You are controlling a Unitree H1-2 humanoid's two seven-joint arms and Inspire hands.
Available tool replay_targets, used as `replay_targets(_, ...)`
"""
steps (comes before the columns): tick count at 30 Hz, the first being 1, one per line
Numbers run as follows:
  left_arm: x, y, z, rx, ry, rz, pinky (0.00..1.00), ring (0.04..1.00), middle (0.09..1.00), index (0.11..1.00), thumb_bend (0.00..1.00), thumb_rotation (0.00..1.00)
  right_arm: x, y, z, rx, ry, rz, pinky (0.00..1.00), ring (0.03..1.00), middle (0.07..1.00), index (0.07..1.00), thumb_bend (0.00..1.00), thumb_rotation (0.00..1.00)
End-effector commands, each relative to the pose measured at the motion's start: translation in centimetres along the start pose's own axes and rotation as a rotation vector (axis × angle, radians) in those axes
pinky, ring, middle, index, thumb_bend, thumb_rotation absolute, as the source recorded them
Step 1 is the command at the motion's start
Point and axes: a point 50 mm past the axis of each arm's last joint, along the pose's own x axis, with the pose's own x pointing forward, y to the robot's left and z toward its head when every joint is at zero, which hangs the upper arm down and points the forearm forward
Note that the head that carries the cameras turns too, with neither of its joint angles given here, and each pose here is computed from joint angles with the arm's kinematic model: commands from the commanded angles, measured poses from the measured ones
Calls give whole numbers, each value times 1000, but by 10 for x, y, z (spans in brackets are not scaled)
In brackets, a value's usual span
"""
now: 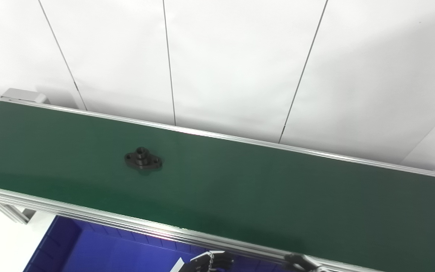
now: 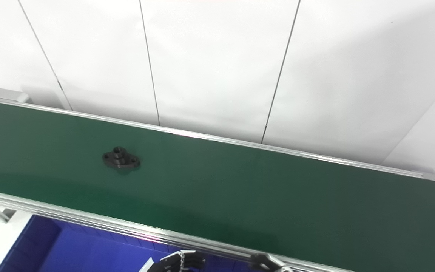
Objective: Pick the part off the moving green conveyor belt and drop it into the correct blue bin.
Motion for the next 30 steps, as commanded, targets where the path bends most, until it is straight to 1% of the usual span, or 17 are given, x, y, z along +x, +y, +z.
replay_targets(1,1,0,9,-2,-56,2,682,758,765,740,923,764,5,1,18,-35,-118,47,690,803,824,807,797,704)
replay_targets(3,1,-1,10,-2,-58,3,678,756,764,740,925,763,7,0,25,-57,-147,50,739,837,831,808,815,692)
replay_targets(5,2,-1,10,1,-59,1,677,757,765,742,922,765,16,-6,36,-132,-164,52,756,847,840,812,823,709)
replay_targets(8,4,-2,10,3,-61,-1,670,755,764,741,906,768,31,-18,45,-243,-159,40,768,867,853,811,849,756)
replay_targets(9,4,-2,10,1,-61,-2,676,758,767,742,916,768,35,-21,48,-273,-155,38,787,881,867,824,852,779)
replay_targets(11,5,-2,9,1,-61,-4,680,761,770,744,925,770,43,-26,50,-321,-148,32,806,892,877,833,860,788)
replay_targets(13,6,-3,9,-6,-62,-1,678,761,772,745,917,761,61,-35,52,-406,-139,20,869,911,895,851,874,786)
replay_targets(14,7,-3,9,-7,-62,0,677,761,772,745,917,760,73,-39,53,-466,-137,14,873,912,896,853,875,786)
replay_targets(15,8,-3,9,-7,-62,0,679,762,775,747,909,759,81,-42,54,-513,-138,10,899,918,905,868,887,815)
replay_targets(16,8,-4,9,-9,-61,2,680,762,775,748,907,759,91,-45,54,-551,-149,3,908,920,908,874,891,825)
replay_targets(18,8,-4,9,-12,-62,3,688,764,774,746,912,758,110,-50,55,-623,-182,-5,925,911,899,866,923,815)
replay_targets(21,9,-5,8,-16,-62,4,695,764,773,747,914,757,130,-53,58,-700,-238,3,948,914,903,876,941,806)
replay_targets(24,10,-5,8,-11,-62,-1,694,764,771,748,911,759,147,-54,65,-755,-304,10,953,917,907,886,957,796)
replay_targets(27,11,-3,8,-5,-61,-3,695,766,773,750,915,761,163,-55,66,-802,-352,10,948,922,912,895,956,800)
replay_targets(30,13,-3,7,-13,-61,-3,690,760,771,748,901,749,179,-57,63,-829,-373,7,870,893,896,876,936,826)
